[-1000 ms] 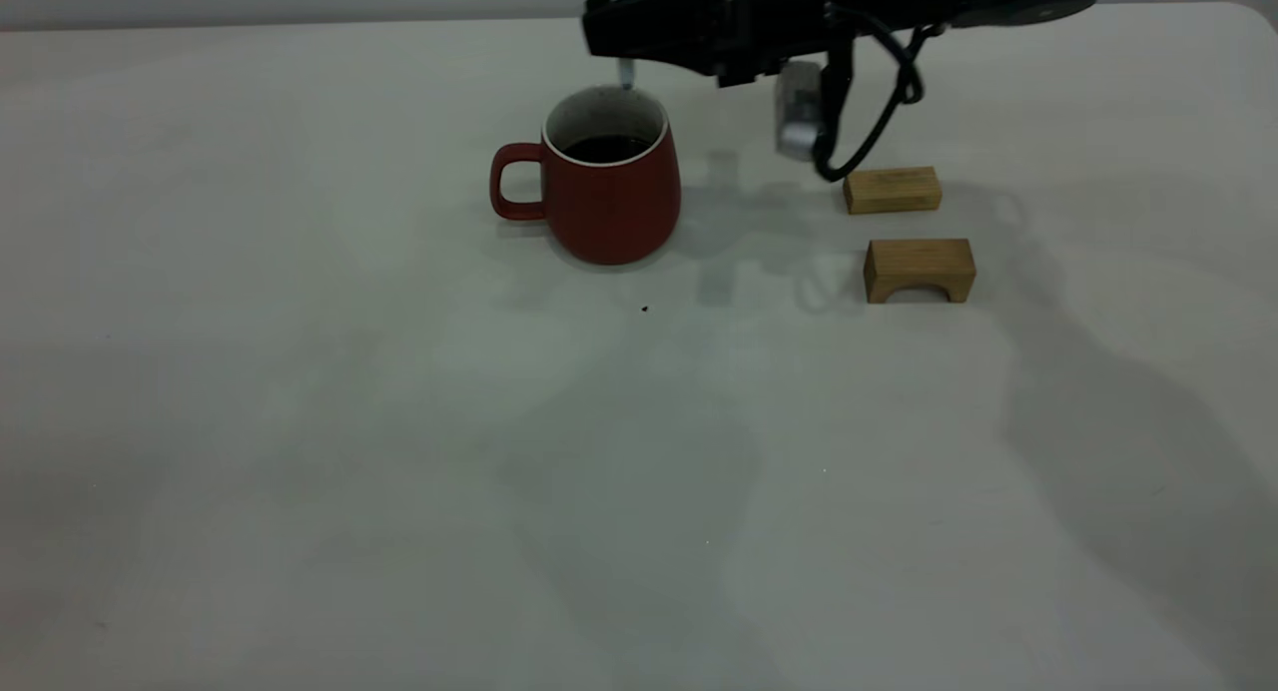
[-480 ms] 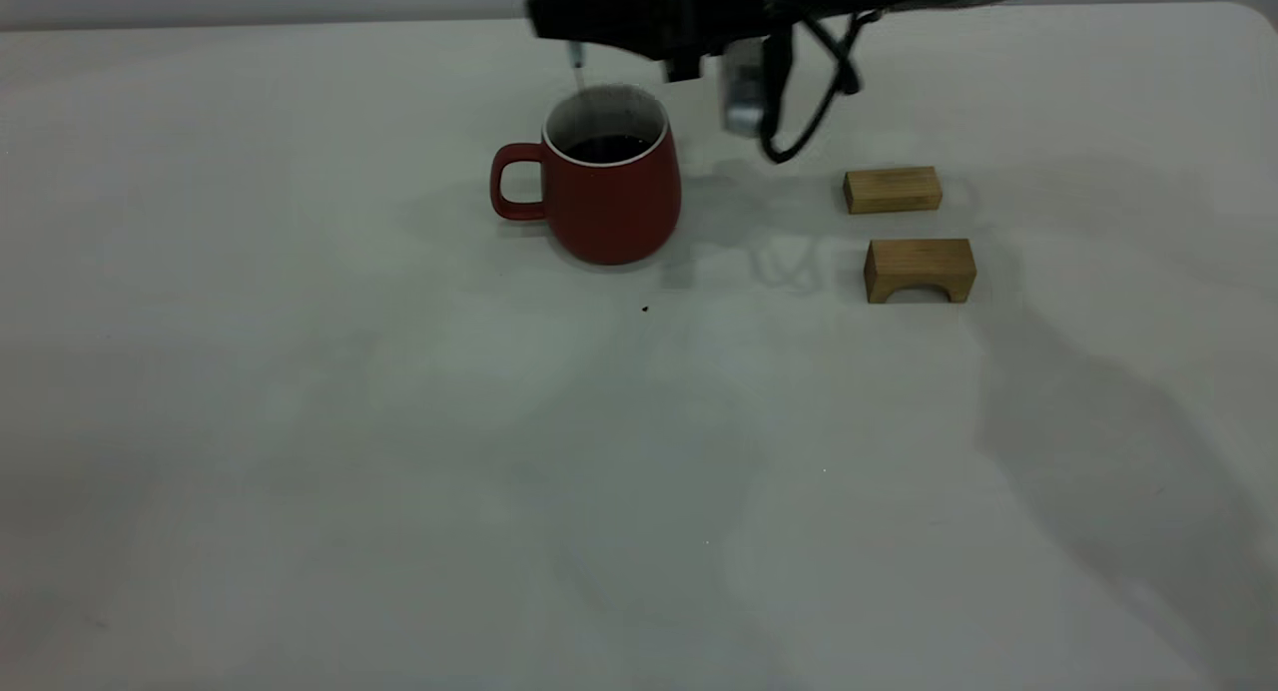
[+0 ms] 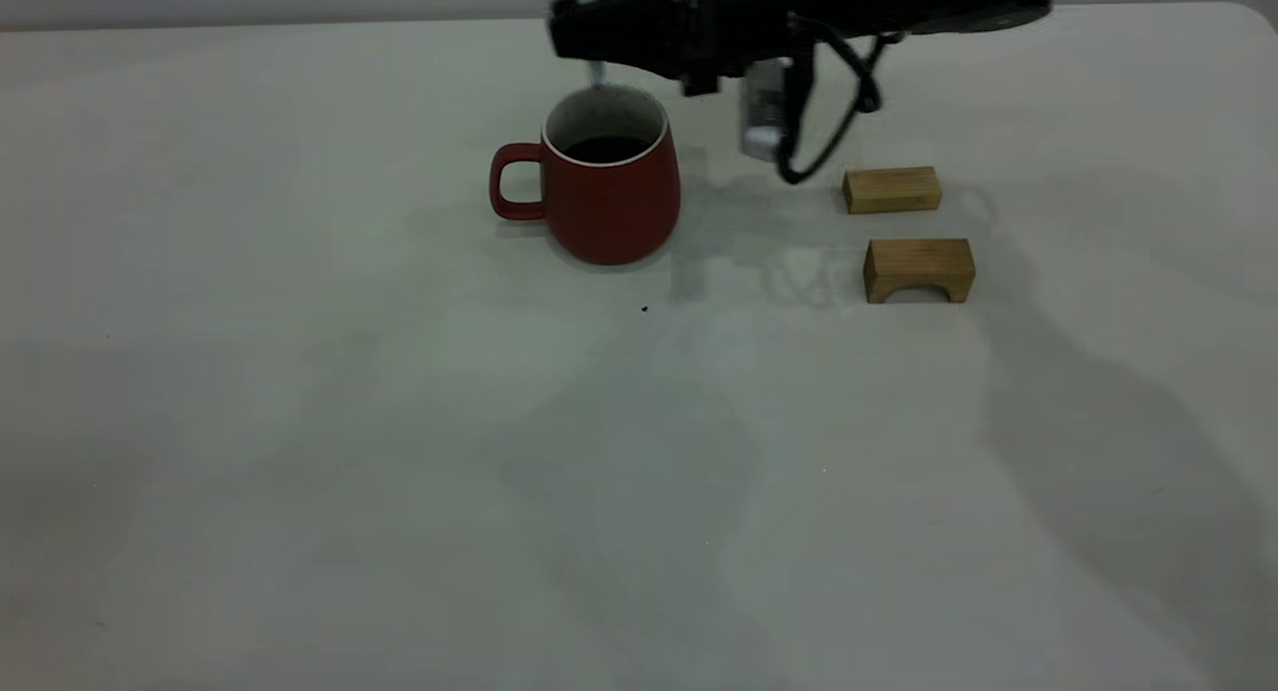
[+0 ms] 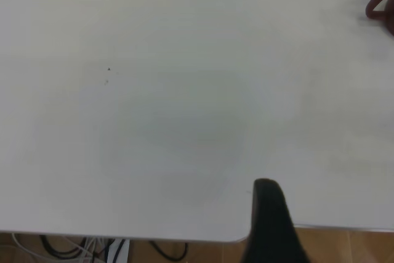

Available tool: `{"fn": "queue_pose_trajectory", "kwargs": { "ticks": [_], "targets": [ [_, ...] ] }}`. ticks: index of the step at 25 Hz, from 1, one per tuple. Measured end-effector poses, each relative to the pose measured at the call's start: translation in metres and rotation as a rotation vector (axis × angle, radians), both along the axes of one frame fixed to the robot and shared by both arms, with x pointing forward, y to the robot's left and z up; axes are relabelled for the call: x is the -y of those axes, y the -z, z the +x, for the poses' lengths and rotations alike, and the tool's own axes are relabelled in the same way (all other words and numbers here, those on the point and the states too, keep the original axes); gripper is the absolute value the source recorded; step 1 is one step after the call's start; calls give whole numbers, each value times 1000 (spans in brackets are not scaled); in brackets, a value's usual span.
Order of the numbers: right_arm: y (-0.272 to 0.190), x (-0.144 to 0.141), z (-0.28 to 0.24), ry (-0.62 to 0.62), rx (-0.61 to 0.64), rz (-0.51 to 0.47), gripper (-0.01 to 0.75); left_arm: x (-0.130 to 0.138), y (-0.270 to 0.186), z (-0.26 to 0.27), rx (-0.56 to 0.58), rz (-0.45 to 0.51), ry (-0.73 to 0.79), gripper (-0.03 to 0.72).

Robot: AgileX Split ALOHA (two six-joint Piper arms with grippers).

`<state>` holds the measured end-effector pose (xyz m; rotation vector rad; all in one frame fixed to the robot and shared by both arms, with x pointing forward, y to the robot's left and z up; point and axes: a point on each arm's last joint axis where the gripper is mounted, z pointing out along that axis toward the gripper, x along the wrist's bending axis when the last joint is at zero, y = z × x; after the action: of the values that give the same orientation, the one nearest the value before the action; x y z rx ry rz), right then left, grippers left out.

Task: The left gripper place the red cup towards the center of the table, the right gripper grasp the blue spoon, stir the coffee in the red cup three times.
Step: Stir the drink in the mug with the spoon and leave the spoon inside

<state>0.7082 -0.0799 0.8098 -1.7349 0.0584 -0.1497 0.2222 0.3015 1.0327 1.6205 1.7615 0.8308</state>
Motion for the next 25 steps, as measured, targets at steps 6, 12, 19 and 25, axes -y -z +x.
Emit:
{"fn": "queue_pose_trajectory", "kwargs": {
  "ticks": [6, 12, 19, 25],
  "targets": [
    [-5, -7, 9, 3, 48, 27, 133, 0, 0, 0, 0, 0, 0, 555],
    [-4, 2, 15, 32, 50, 17, 133, 0, 0, 0, 0, 0, 0, 555],
    [-3, 2, 14, 27, 48, 21, 133, 0, 0, 0, 0, 0, 0, 555],
    [-3, 2, 14, 17, 98, 14, 181, 0, 0, 0, 0, 0, 0, 555]
  ]
}}
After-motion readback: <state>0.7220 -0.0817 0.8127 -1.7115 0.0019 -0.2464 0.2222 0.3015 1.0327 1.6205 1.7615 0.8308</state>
